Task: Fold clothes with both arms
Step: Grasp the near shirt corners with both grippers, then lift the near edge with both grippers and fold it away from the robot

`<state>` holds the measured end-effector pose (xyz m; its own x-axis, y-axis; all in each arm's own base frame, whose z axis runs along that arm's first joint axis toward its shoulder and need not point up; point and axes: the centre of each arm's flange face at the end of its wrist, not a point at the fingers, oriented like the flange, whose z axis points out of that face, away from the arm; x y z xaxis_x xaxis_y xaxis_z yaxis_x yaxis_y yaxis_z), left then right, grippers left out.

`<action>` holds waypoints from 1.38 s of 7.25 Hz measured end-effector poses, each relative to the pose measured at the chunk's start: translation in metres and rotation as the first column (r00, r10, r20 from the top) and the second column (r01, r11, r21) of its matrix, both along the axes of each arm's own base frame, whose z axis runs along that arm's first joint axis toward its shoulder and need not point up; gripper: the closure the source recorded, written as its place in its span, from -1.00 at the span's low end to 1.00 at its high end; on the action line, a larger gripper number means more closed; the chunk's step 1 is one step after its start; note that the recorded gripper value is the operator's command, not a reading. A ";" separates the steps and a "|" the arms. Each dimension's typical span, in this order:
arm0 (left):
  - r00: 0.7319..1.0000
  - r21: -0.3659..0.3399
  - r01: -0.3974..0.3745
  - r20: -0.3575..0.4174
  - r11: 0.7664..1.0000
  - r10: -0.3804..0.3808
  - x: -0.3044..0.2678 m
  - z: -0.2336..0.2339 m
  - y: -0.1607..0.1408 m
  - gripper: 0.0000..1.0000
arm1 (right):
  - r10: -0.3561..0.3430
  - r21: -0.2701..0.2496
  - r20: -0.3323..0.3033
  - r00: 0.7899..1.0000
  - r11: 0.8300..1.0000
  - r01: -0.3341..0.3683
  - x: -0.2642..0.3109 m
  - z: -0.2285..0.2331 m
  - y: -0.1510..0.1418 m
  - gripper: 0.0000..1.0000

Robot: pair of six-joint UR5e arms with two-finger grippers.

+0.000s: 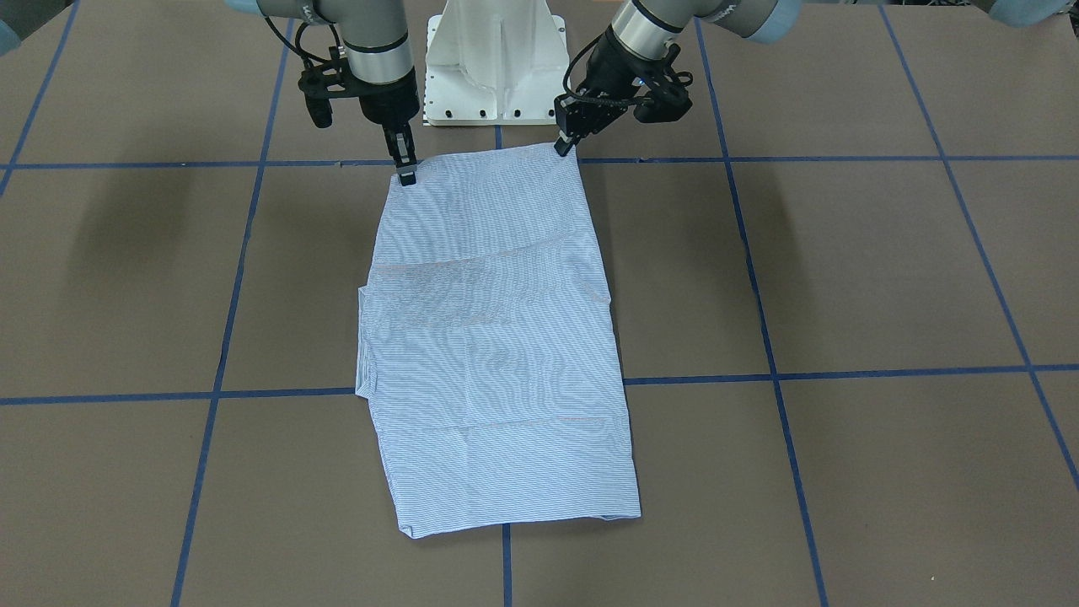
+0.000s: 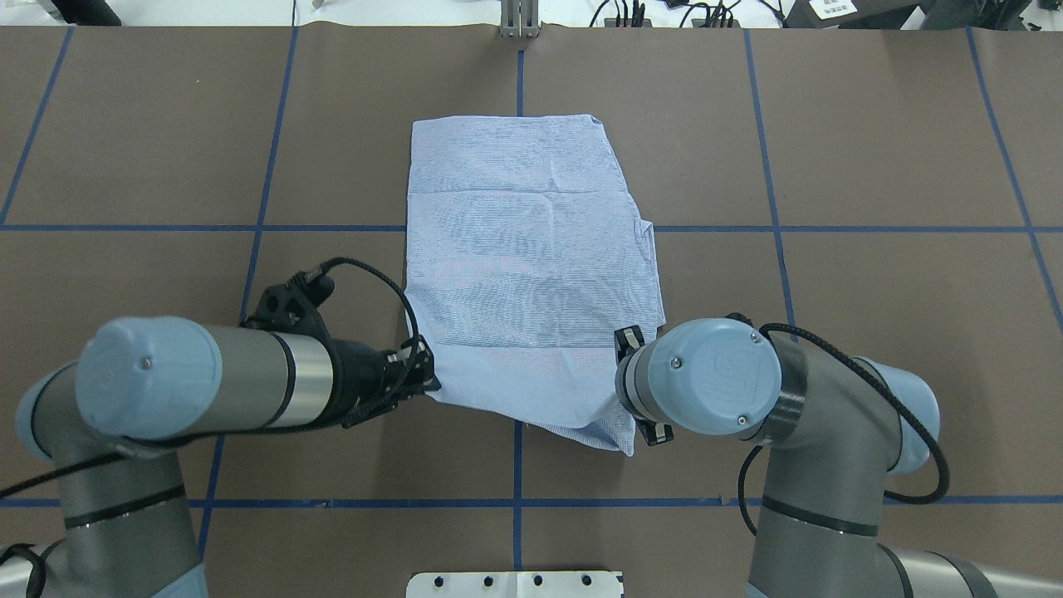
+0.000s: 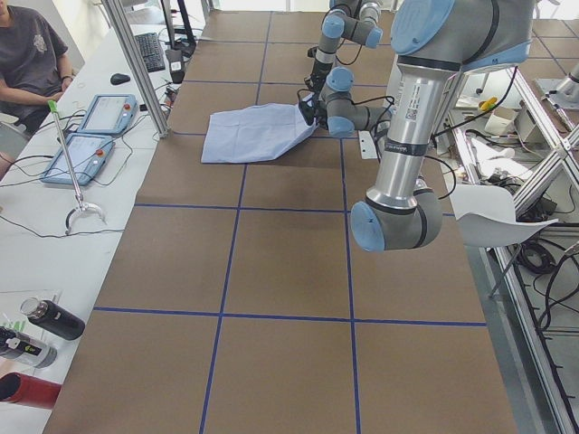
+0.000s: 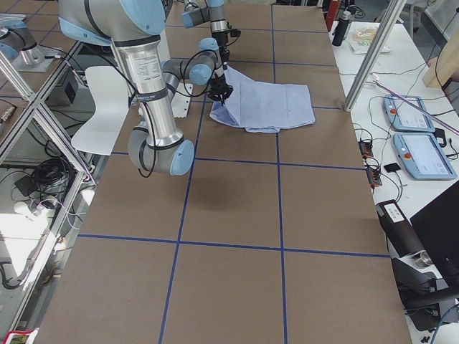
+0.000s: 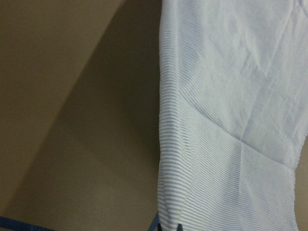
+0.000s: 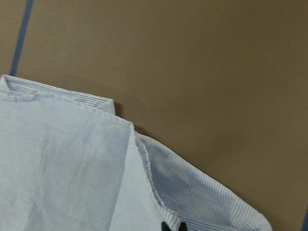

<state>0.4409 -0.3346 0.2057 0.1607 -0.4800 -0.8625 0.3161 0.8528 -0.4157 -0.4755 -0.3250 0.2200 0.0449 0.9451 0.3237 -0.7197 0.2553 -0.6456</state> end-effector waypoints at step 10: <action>0.974 0.011 0.205 0.100 0.979 -0.205 0.037 0.019 -0.284 1.00 | -0.121 0.029 -0.029 0.992 0.992 0.122 -0.020 -0.003 -0.343 1.00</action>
<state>0.4774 -0.6181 0.2244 0.1443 -0.5113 -0.8472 0.5242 0.7657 -0.3728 -0.4952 -0.6675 0.2170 0.1680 0.9218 0.3495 -0.6989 0.3614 -0.6172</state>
